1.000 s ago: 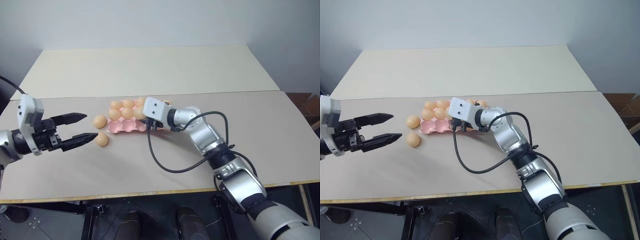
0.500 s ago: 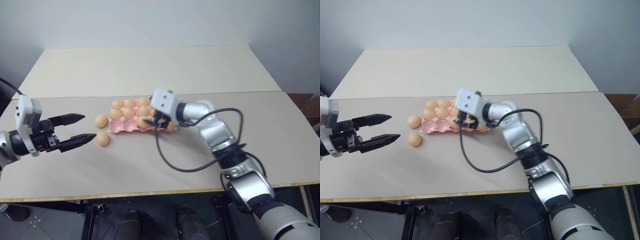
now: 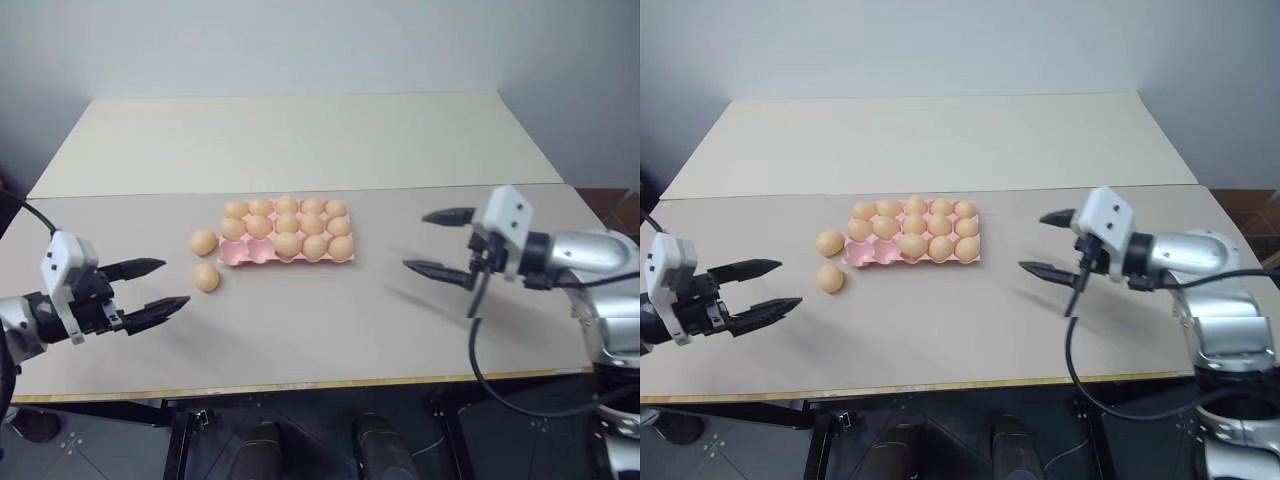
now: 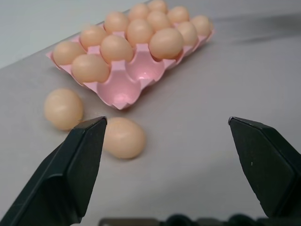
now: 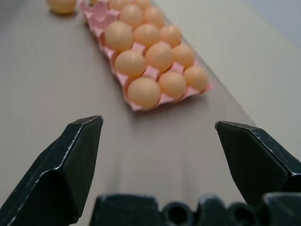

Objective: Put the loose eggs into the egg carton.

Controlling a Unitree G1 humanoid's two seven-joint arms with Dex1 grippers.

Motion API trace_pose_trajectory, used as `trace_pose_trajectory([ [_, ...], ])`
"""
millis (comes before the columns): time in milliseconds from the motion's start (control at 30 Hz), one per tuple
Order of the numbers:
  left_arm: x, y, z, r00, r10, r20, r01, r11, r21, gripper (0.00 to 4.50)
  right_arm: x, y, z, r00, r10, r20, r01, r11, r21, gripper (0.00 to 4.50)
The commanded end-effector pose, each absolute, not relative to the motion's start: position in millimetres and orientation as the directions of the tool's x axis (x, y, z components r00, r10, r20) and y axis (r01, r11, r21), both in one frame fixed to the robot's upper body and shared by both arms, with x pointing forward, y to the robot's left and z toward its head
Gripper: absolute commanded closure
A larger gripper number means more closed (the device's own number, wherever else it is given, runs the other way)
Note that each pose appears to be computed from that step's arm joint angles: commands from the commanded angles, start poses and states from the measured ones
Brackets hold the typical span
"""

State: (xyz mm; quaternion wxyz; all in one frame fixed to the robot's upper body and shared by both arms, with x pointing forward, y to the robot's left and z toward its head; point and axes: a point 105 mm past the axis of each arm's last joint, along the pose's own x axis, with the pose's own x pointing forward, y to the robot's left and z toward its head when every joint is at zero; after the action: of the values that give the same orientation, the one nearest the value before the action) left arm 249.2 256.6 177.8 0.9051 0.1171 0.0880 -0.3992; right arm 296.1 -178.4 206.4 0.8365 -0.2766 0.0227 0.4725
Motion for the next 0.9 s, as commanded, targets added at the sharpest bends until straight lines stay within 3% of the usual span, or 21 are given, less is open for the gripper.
trace_pose_trajectory([
  [33, 241, 249, 185, 0.697, -0.686, -0.206, 0.716, 0.673, 0.183, 0.00, 284, -181, 227, 0.554, 0.789, -0.266, -0.786, 0.392, -0.478, 0.02],
  [200, 234, 245, 173, 0.754, -0.633, -0.174, 0.656, 0.740, 0.150, 0.00, 284, -189, 232, 0.589, 0.760, -0.275, -0.772, 0.429, -0.469, 0.02],
  [367, 244, 247, 164, 0.819, -0.554, -0.149, 0.572, 0.808, 0.144, 0.00, 283, -189, 234, 0.606, 0.748, -0.273, -0.760, 0.442, -0.477, 0.02],
  [567, 282, 251, 157, 0.878, -0.454, -0.151, 0.451, 0.891, -0.057, 0.00, 283, -183, 234, 0.626, 0.742, -0.241, -0.732, 0.453, -0.509, 0.02],
  [900, 319, 229, 138, 0.927, -0.319, -0.197, 0.319, 0.947, -0.034, 0.00, 283, -180, 240, 0.643, 0.740, -0.198, -0.704, 0.470, -0.532, 0.02],
])
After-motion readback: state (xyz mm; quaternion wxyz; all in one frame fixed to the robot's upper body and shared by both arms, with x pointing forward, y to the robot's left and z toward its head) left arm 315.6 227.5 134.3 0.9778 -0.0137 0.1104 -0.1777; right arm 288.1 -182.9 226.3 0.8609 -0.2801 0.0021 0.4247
